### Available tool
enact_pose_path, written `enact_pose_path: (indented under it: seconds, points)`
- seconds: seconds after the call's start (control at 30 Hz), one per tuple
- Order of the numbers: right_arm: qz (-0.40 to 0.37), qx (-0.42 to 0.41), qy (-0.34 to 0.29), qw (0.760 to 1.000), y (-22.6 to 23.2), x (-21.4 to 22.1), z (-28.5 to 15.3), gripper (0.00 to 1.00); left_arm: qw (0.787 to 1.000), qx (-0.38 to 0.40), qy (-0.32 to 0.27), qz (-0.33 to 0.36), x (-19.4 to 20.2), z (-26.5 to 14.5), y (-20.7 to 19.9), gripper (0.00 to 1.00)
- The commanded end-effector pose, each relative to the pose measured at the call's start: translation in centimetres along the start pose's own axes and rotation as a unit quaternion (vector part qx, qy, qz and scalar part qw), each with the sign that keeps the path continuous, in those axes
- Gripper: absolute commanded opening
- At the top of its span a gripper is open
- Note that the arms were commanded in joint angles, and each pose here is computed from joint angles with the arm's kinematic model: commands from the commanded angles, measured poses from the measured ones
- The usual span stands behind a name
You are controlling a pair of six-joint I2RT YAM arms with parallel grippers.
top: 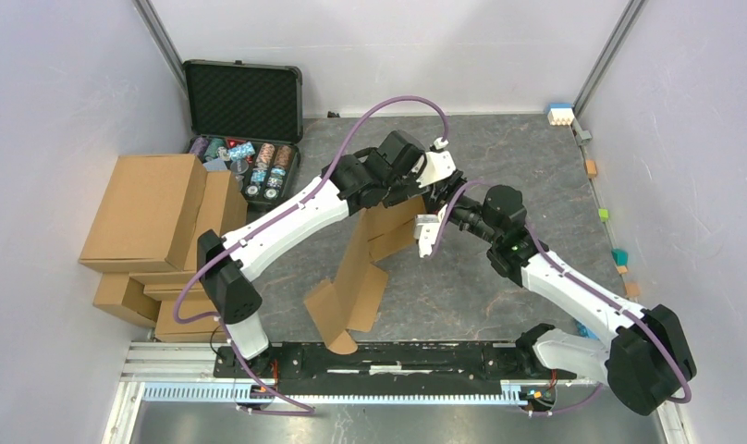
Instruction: Fold the paper box
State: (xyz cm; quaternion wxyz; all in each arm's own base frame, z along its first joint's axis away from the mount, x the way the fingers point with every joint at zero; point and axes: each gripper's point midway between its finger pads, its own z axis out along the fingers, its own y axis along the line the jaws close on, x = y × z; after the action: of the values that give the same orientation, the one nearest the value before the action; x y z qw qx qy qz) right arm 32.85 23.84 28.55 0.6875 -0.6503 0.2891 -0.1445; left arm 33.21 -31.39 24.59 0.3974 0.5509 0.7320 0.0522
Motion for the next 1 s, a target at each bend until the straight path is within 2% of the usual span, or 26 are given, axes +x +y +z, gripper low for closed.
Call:
enact_pose_path:
  seconds: [0.0, 0.1, 0.2, 0.27, 0.33, 0.4, 0.53, 0.67, 0.77, 0.83, 0.87, 0.97]
  points:
    - [-0.046, -0.019, 0.009, 0.999, 0.3, 0.6, 0.4, 0.48, 0.995, 0.088, 0.034, 0.033, 2.1, -0.2, -4.7, 0.23]
    - [-0.049, -0.019, 0.008, 0.999, 0.4, 0.5, 0.3, 0.37, 0.995, 0.086, 0.035, 0.031, 2.1, -0.2, -4.6, 0.33]
    - [-0.045, -0.018, 0.003, 0.999, 0.5, 0.2, 0.2, 0.35, 0.997, 0.077, 0.026, 0.016, 1.7, -0.5, -4.3, 0.43]
    - [-0.041, -0.02, -0.003, 0.999, 0.6, 0.0, 0.3, 0.43, 0.997, 0.073, 0.016, 0.009, 1.4, -0.8, -4.0, 0.46]
    - [-0.04, -0.02, -0.003, 0.999, 0.7, 0.1, 0.4, 0.61, 0.997, 0.073, 0.012, 0.008, 1.3, -1.0, -3.9, 0.36]
    - [-0.039, -0.023, -0.004, 0.999, 0.6, 0.3, 0.8, 0.65, 0.997, 0.075, 0.014, 0.014, 1.5, -1.0, -4.0, 0.32]
    - [-0.043, -0.032, -0.005, 0.999, 0.6, 0.7, 1.9, 0.66, 0.996, 0.079, 0.022, 0.022, 2.1, -0.7, -4.3, 0.31]
    - [-0.043, -0.038, -0.008, 0.998, 1.1, 0.8, 2.6, 0.45, 0.996, 0.085, 0.013, 0.021, 1.8, -1.0, -4.5, 0.32]
    - [-0.04, -0.039, -0.018, 0.998, 1.1, 0.5, 2.6, 0.29, 0.996, 0.083, 0.001, 0.017, 1.5, -1.2, -4.4, 0.37]
    - [-0.039, -0.038, -0.018, 0.998, 1.1, 0.4, 2.4, 0.22, 0.997, 0.075, -0.003, 0.011, 1.4, -1.5, -4.1, 0.46]
    - [-0.038, -0.037, -0.018, 0.998, 1.1, 0.4, 2.3, 0.19, 0.997, 0.071, -0.004, 0.007, 1.3, -1.6, -3.9, 0.54]
    - [-0.034, -0.033, -0.015, 0.999, 0.9, 0.2, 1.9, 0.16, 0.998, 0.058, -0.02, -0.013, 0.6, -2.3, -3.2, 0.73]
